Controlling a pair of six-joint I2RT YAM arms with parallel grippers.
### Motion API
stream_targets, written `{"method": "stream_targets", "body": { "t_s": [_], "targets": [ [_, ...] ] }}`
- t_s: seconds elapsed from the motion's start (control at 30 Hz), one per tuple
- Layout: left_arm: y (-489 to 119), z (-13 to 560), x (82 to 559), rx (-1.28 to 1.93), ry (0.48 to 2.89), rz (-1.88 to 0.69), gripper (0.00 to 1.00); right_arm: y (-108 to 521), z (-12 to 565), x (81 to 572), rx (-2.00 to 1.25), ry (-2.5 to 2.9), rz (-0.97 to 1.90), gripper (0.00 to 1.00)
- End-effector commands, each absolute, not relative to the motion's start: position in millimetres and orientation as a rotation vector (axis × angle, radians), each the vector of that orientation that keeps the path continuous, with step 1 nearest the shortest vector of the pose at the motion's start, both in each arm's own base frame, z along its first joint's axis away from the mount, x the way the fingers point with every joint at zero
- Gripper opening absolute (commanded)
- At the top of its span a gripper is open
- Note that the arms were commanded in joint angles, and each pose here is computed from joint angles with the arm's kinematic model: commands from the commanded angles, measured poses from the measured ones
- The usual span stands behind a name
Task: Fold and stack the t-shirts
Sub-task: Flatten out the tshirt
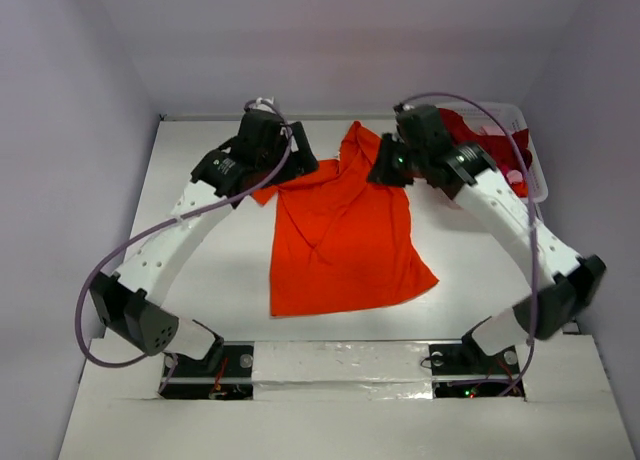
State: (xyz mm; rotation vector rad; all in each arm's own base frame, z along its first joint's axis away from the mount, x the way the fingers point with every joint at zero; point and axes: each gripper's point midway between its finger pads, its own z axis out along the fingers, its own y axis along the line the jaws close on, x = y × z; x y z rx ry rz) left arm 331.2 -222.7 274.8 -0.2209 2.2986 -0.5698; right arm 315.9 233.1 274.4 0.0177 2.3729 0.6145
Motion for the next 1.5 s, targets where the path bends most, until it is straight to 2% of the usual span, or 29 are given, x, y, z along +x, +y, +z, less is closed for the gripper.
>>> {"method": "stream_targets", "body": {
  "t_s": [0.0, 0.07, 0.1, 0.13, 0.17, 0.27, 0.37, 0.4, 0.5, 0.8, 1.1, 1.23, 1.47],
  "targets": [
    [-198.5, 209.7, 371.6, -0.274, 2.422, -0.451, 0.63, 240.7, 245.9, 368.1, 0.024, 2.43, 0.448, 0.24],
    [-202.4, 172.6, 398.8, -0.291, 2.456, -0.448, 0.42, 259.5, 239.8, 404.4, 0.065, 2.443, 0.466, 0.21],
    [-201.6, 147.4, 409.5, -0.287, 2.496, -0.42, 0.22, 258.0, 240.1, 419.4, 0.101, 2.439, 0.475, 0.23],
    [-207.9, 143.5, 423.0, -0.268, 2.467, -0.438, 0.19, 262.3, 259.5, 436.9, 0.129, 2.388, 0.525, 0.27],
    [-207.8, 142.7, 435.2, -0.265, 2.451, -0.454, 0.18, 269.2, 240.3, 450.7, 0.137, 2.43, 0.564, 0.32],
    [-217.0, 127.3, 465.8, -0.222, 2.441, -0.468, 0.23, 253.3, 234.0, 491.8, 0.251, 2.418, 0.63, 0.35],
    [-219.9, 124.2, 485.2, -0.192, 2.423, -0.468, 0.31, 229.3, 231.3, 508.6, 0.325, 2.411, 0.629, 0.32],
    [-221.8, 122.8, 487.8, -0.182, 2.425, -0.472, 0.4, 223.2, 232.8, 510.6, 0.331, 2.404, 0.617, 0.33],
    [-217.1, 130.6, 494.4, -0.177, 2.405, -0.465, 0.49, 211.7, 231.8, 509.0, 0.318, 2.401, 0.579, 0.35],
    [-205.7, 172.7, 493.3, -0.18, 2.336, -0.448, 0.56, 209.6, 218.4, 502.9, 0.277, 2.417, 0.565, 0.32],
    [-167.4, 141.5, 493.7, -0.171, 2.373, -0.159, 0.54, 207.5, 225.5, 506.8, 0.269, 2.403, 0.577, 0.32],
    [-157.2, 117.2, 485.5, -0.173, 2.464, -0.063, 0.54, 206.9, 229.7, 504.9, 0.26, 2.397, 0.579, 0.32],
    [-165.4, 112.0, 475.0, -0.177, 2.517, -0.124, 0.52, 208.3, 229.9, 504.0, 0.255, 2.397, 0.59, 0.31]
  ]
}}
